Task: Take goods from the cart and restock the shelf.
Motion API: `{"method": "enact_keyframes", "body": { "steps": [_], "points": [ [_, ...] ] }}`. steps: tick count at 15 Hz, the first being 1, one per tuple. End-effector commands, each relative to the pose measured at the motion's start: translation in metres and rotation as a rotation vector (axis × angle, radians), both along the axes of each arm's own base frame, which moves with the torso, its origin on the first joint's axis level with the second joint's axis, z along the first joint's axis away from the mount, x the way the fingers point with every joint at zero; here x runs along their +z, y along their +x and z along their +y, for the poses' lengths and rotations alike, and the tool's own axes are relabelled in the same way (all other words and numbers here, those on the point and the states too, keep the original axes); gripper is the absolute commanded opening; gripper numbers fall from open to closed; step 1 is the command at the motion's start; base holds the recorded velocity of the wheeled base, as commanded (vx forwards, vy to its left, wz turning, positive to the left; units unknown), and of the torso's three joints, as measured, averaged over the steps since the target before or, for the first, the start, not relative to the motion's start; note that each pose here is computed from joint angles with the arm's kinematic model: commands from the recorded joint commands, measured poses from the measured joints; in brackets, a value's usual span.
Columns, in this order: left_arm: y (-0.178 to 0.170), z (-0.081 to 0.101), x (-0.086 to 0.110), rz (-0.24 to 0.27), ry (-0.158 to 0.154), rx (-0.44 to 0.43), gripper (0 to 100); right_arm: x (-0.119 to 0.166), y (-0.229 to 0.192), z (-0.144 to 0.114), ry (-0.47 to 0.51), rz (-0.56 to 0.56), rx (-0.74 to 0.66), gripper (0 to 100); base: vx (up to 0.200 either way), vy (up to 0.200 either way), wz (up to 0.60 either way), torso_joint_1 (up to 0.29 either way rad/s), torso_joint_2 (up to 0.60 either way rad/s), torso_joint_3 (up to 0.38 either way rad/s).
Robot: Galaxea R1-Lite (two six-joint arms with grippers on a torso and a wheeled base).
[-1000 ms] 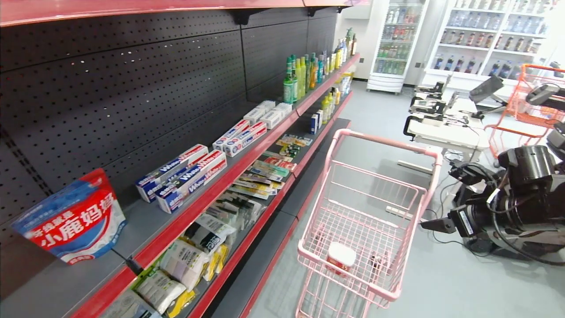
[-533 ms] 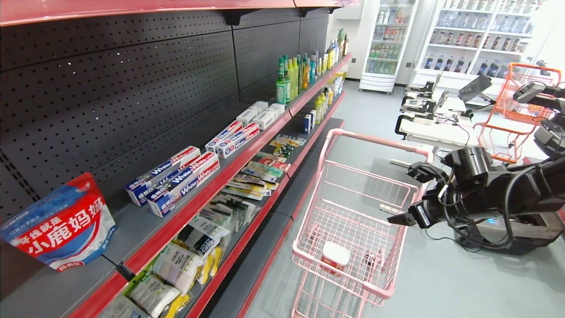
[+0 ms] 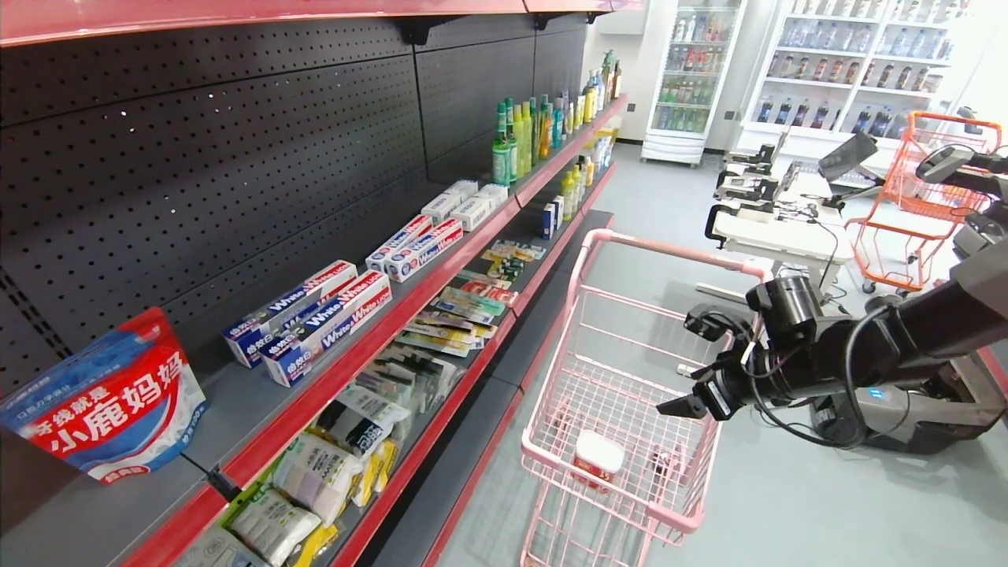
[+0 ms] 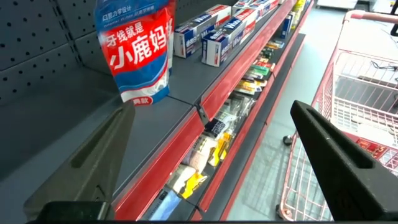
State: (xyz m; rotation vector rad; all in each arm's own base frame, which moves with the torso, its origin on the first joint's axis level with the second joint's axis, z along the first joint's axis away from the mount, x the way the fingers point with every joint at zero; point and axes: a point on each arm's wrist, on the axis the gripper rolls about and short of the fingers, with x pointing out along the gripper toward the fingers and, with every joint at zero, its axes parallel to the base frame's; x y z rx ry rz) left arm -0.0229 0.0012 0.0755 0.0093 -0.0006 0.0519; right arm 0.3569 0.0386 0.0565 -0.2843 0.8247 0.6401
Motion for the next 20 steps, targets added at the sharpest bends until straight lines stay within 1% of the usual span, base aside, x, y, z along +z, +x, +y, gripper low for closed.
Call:
{"method": "enact_keyframes", "body": {
  "steps": [1,3,6,9,15,20],
  "points": [
    [0.0,0.0,0.0,0.001,0.0,0.0,100,-0.022,0.001,0.01,-0.014,0.049,0.056,100,0.0,0.0,0.0,0.0,0.0,0.0],
    [0.0,0.0,0.0,0.001,0.0,0.0,100,-0.039,0.007,0.017,-0.018,0.037,0.103,100,0.0,0.0,0.0,0.0,0.0,0.0],
    [0.0,0.0,0.0,0.001,0.0,0.0,100,-0.058,0.011,0.011,-0.067,0.032,0.167,100,0.0,0.0,0.0,0.0,0.0,0.0],
    [0.0,0.0,0.0,-0.001,0.0,0.0,100,-0.062,0.014,0.006,-0.064,0.038,0.149,100,0.0,0.0,0.0,-0.095,0.21,0.108],
    [0.0,0.0,0.0,0.001,0.0,0.0,100,-0.064,0.03,0.004,-0.051,0.003,0.154,100,0.0,0.0,0.0,-0.124,0.27,0.145],
    [0.0,0.0,0.0,0.001,0.0,0.0,100,-0.071,0.036,0.005,-0.072,-0.014,0.192,100,0.0,0.0,0.0,-0.148,0.33,0.173]
  ]
}}
